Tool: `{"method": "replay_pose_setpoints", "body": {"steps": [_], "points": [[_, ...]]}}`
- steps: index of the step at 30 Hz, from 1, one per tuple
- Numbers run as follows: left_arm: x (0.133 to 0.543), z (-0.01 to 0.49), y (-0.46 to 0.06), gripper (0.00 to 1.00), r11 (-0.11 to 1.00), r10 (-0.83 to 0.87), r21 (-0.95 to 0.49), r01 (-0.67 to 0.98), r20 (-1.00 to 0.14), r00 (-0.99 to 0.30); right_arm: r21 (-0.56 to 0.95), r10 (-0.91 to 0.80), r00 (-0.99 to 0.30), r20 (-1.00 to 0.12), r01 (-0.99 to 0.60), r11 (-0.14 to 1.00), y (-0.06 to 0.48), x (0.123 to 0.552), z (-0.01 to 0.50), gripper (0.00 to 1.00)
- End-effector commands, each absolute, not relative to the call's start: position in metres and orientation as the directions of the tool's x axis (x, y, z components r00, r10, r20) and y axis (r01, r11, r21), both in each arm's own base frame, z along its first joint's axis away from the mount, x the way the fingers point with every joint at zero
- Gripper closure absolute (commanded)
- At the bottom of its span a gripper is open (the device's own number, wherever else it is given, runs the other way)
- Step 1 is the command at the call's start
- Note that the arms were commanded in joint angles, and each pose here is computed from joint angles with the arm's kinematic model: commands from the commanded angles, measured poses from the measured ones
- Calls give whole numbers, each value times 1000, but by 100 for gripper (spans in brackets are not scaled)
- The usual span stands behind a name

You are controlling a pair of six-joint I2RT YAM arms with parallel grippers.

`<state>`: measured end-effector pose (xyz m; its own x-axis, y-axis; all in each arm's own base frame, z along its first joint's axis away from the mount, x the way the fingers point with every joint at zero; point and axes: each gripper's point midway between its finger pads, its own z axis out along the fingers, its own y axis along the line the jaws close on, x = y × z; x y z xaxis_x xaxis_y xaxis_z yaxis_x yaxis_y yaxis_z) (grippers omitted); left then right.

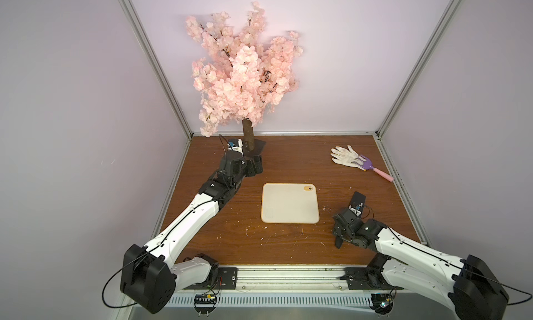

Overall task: Align the knife with the edge of the cutting board
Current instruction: Pick up the knife at the center of the board.

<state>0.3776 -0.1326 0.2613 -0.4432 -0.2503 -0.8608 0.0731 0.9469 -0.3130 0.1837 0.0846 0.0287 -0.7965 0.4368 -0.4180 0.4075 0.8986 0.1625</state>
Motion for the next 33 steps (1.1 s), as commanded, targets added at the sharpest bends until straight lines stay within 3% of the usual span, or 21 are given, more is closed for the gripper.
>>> {"method": "replay_pose_setpoints", "body": {"steps": [1, 17, 33], "points": [[377, 263, -126, 1, 945, -262, -321, 61, -856, -446, 176, 445, -762, -470, 413, 894, 89, 200, 42, 39], [380, 260, -126, 1, 940, -268, -334, 65, -847, -459, 90, 420, -764, -490, 434, 896, 83, 211, 39, 47], [381, 259, -124, 0, 939, -272, -338, 65, -843, -464, 65, 411, -796, -445, 428, 901, 81, 211, 24, 46]]}}
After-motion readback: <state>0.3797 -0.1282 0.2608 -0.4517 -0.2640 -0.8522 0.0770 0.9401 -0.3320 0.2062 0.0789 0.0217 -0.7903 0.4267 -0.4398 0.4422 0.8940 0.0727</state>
